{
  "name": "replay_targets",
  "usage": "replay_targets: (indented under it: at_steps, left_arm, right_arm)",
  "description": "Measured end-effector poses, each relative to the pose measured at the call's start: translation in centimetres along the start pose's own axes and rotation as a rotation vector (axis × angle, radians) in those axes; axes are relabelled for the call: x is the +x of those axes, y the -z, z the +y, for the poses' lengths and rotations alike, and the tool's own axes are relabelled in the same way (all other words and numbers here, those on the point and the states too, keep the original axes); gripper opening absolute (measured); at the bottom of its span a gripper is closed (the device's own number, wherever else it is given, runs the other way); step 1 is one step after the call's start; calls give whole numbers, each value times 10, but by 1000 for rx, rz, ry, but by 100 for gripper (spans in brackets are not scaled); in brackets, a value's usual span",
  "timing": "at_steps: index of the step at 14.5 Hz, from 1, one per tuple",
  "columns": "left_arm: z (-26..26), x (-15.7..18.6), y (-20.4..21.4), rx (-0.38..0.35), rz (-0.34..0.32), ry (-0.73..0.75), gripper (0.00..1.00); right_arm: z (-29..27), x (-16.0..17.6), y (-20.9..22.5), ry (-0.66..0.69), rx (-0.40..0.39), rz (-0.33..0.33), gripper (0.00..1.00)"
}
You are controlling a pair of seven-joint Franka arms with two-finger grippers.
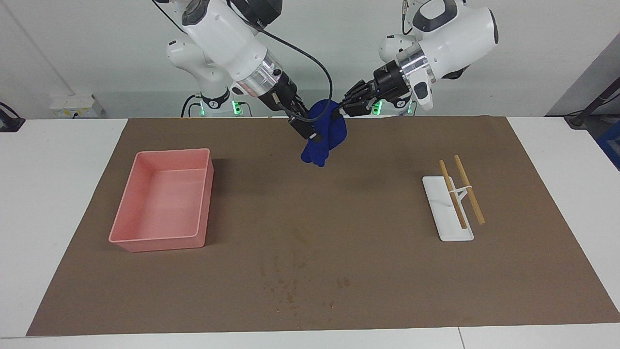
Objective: Wipe water with towel using both arms
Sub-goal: 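Carry the cloth toward the right gripper while the right gripper grasps it, then pull the cloth away with the right gripper while the left gripper releases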
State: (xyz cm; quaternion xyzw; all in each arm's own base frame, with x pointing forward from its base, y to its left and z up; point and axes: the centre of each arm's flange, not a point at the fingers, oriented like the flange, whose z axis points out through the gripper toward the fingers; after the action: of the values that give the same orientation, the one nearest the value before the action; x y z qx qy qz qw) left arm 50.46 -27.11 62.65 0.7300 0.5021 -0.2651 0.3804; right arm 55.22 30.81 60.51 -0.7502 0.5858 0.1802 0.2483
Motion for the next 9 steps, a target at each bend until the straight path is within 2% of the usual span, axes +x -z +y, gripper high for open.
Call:
replay_targets:
  at_steps: [1, 2, 4, 8, 9]
  left_arm:
    - [-1, -2, 2, -3, 0, -4, 11]
    - [-1, -4, 3, -5, 0, -7, 11]
    - [-2, -7, 5, -8, 0, -11, 11]
    - [-2, -7, 6, -9, 0, -12, 11]
    - [-2, -7, 6, -9, 0, -12, 11]
  right_arm:
    - [1, -1, -2, -1, -4, 0, 93]
    - [1, -1, -2, -2, -7, 0, 86]
    - [2, -1, -3, -2, -15, 1, 61]
    - [4, -5, -5, 7, -21, 2, 19]
    - [4, -6, -5, 11, -20, 9, 15]
